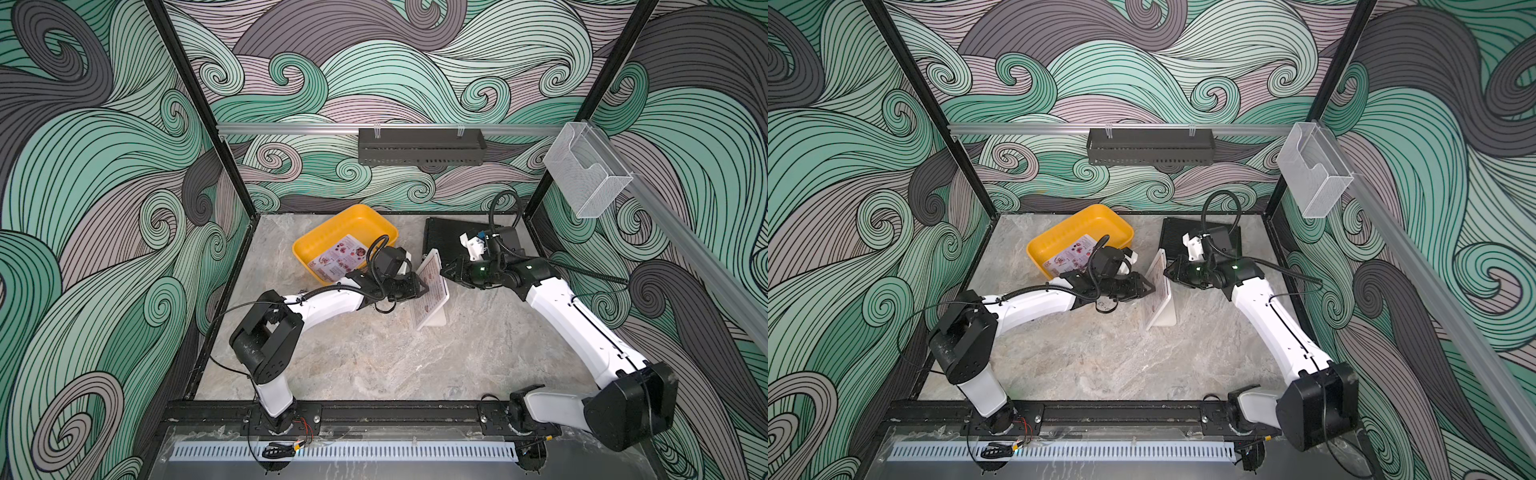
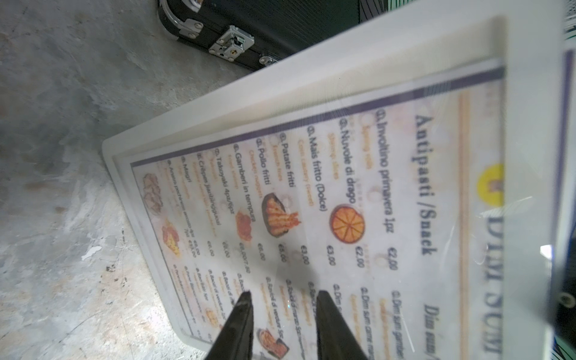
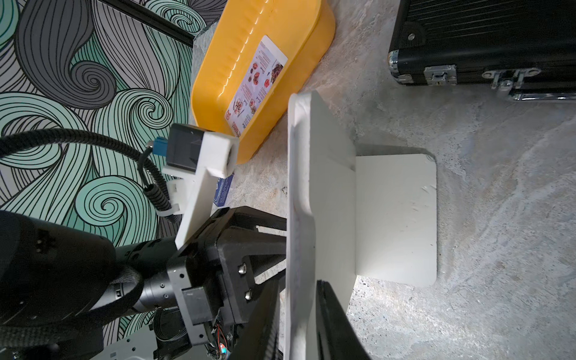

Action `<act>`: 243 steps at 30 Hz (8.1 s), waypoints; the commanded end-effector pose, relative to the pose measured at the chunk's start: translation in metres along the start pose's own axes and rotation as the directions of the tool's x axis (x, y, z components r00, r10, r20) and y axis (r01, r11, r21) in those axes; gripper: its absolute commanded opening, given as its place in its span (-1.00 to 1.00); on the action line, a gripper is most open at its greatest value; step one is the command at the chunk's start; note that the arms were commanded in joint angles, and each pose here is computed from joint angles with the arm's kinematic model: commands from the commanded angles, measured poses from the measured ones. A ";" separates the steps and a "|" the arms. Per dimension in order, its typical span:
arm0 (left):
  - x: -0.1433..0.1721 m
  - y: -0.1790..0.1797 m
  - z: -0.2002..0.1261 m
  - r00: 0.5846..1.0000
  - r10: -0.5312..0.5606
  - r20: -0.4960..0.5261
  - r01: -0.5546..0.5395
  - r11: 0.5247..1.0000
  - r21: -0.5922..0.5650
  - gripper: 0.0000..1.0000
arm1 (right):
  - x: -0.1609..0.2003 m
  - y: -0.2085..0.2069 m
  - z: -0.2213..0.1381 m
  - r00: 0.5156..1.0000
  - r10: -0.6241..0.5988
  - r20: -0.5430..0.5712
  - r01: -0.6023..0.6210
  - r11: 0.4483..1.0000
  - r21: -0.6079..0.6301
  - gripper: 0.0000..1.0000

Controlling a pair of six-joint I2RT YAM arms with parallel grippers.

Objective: Replace the menus in the menu holders
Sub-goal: Take out the menu from the menu holder, then place the menu at the center of the board, then adjust the storage box at the center of the board, then pick up the menu from the storage box.

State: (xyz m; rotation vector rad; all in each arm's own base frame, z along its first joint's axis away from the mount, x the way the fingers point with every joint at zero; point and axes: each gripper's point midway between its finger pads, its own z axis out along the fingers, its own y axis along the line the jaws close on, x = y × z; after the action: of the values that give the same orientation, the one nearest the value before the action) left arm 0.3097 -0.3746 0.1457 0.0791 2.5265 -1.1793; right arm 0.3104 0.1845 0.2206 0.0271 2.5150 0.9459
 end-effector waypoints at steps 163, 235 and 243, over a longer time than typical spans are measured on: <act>-0.020 0.171 -0.397 0.623 0.017 0.782 0.555 0.694 -0.458 -0.24 | 0.134 0.155 0.277 0.140 -0.932 -0.335 0.970 0.197 -0.143 -0.36; -0.121 0.311 -0.165 0.917 -0.321 0.236 0.398 0.754 -0.522 -0.87 | -0.052 0.014 0.323 0.906 -0.383 -0.178 0.421 0.782 0.460 0.83; -0.119 0.307 -0.157 0.926 -0.319 0.203 0.378 0.775 -0.506 -0.74 | -0.028 0.014 0.350 0.915 -0.329 -0.234 0.394 0.855 0.336 0.89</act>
State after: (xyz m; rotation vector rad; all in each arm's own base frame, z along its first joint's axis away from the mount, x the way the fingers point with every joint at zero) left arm 0.4257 -0.0302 0.0481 -0.6712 2.7549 -0.4169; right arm 0.4935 0.3935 0.0246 -0.3735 2.6239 0.1972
